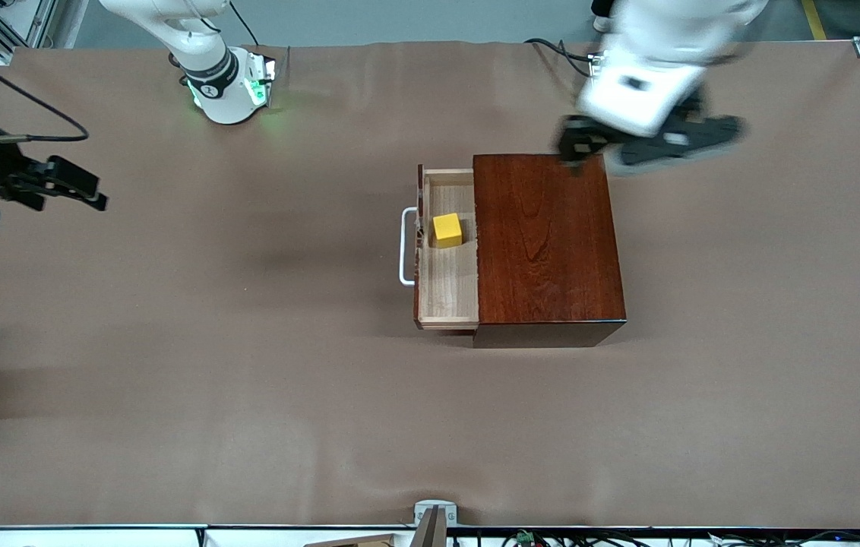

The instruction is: Open drawer, take yellow block, close drawer

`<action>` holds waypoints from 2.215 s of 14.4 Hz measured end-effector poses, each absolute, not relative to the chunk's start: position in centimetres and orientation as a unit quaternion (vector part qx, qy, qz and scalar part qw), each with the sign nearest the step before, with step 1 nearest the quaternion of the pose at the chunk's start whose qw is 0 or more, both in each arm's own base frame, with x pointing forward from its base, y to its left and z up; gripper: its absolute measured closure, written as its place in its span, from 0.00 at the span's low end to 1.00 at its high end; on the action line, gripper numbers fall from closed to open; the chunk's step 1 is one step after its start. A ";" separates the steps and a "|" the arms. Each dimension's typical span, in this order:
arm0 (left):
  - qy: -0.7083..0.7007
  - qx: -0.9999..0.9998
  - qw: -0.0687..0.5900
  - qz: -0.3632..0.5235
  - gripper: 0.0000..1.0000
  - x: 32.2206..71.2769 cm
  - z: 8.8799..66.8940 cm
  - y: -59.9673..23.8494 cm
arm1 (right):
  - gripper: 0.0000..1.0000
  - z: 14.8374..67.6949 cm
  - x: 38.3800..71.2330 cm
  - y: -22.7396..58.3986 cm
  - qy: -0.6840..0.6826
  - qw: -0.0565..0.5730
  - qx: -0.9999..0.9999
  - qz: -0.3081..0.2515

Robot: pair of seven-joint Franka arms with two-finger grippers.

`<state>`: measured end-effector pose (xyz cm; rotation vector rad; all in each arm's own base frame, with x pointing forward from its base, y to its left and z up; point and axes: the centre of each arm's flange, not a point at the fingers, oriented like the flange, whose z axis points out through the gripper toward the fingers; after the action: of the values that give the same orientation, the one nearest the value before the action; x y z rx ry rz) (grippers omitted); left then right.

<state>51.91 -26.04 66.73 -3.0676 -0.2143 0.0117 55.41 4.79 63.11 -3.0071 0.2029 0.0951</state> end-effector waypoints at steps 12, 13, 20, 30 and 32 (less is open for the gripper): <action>-0.032 -0.999 0.025 0.037 0.00 54.9 63.9 -7.7 | 0.00 54.5 56.5 24.7 0.247 0.058 -0.965 0.074; -0.025 -0.999 0.024 0.036 0.00 54.9 64.0 -7.1 | 0.00 52.5 57.3 25.1 0.244 0.053 -0.965 0.082; -0.008 -0.999 0.017 0.035 0.00 55.2 64.1 -4.5 | 0.00 46.0 55.5 36.3 0.361 0.045 -0.928 0.086; 0.003 -0.999 0.018 0.046 0.00 55.0 63.1 -5.6 | 0.00 38.3 48.7 50.8 0.606 0.057 -0.790 0.076; 0.012 -0.999 0.018 0.047 0.00 54.9 63.0 -6.7 | 0.00 36.7 48.6 51.2 0.617 0.045 -0.783 0.071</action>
<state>54.94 -6.68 62.99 -3.1019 0.0357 0.1465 48.57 51.17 36.71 -2.3899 1.8844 0.2153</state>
